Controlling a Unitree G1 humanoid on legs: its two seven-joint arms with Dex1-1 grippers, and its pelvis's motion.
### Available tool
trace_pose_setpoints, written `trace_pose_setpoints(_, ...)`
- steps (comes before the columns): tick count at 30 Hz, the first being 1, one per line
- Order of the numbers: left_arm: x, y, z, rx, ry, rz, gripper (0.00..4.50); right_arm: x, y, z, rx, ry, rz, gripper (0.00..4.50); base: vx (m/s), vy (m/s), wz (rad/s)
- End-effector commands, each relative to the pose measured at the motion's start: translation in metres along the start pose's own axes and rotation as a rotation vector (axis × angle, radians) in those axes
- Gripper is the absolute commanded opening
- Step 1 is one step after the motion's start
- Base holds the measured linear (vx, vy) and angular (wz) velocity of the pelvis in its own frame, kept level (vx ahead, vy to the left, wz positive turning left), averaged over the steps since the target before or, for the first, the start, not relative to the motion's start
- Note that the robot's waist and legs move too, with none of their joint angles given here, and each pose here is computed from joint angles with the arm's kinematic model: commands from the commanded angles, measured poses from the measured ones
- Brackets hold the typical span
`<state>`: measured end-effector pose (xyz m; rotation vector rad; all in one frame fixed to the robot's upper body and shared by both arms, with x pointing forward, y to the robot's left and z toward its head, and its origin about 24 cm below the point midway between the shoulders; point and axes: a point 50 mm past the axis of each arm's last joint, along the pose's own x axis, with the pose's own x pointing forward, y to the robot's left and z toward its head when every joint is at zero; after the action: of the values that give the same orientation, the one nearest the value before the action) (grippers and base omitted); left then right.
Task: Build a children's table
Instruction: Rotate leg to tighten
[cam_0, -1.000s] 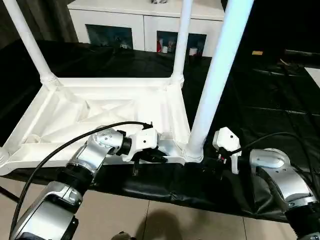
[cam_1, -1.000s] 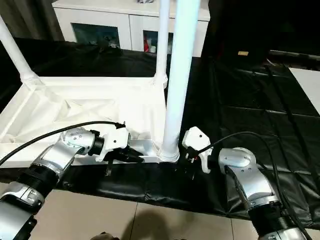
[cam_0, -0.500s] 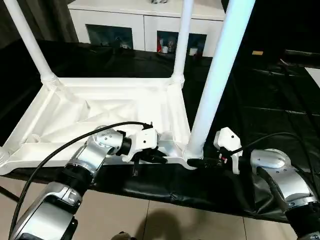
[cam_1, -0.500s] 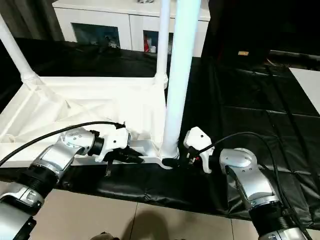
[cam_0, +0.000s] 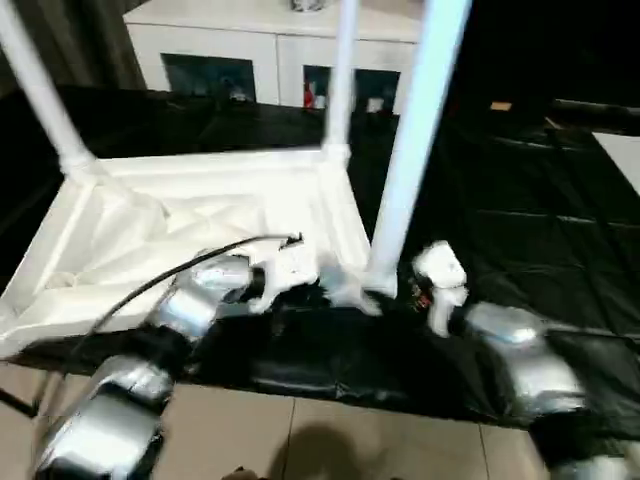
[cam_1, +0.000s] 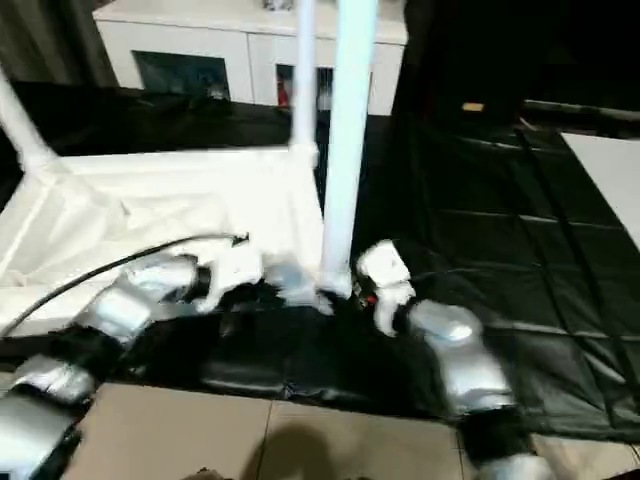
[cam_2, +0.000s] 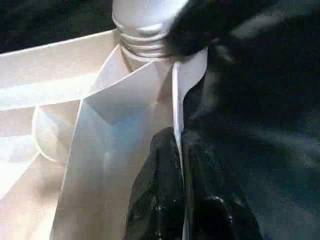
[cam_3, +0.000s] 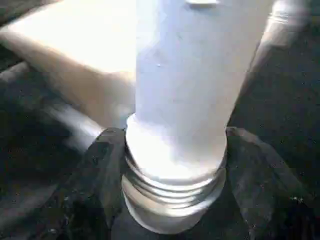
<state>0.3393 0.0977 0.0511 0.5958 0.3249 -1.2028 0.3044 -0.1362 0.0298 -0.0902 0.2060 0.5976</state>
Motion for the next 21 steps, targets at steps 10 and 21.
trace_pose_setpoints(10,0.037,0.018,0.029,-0.155,0.003,0.350,0.00,0.041,0.020,0.005,0.062,0.072,-0.402,2.68,0.000,0.000,0.00)
trace_pose_setpoints(21,0.027,0.013,0.015,-0.081,0.004,0.237,0.00,0.016,-0.001,0.025,-0.115,-0.079,-0.227,3.83,0.000,0.000,0.00)
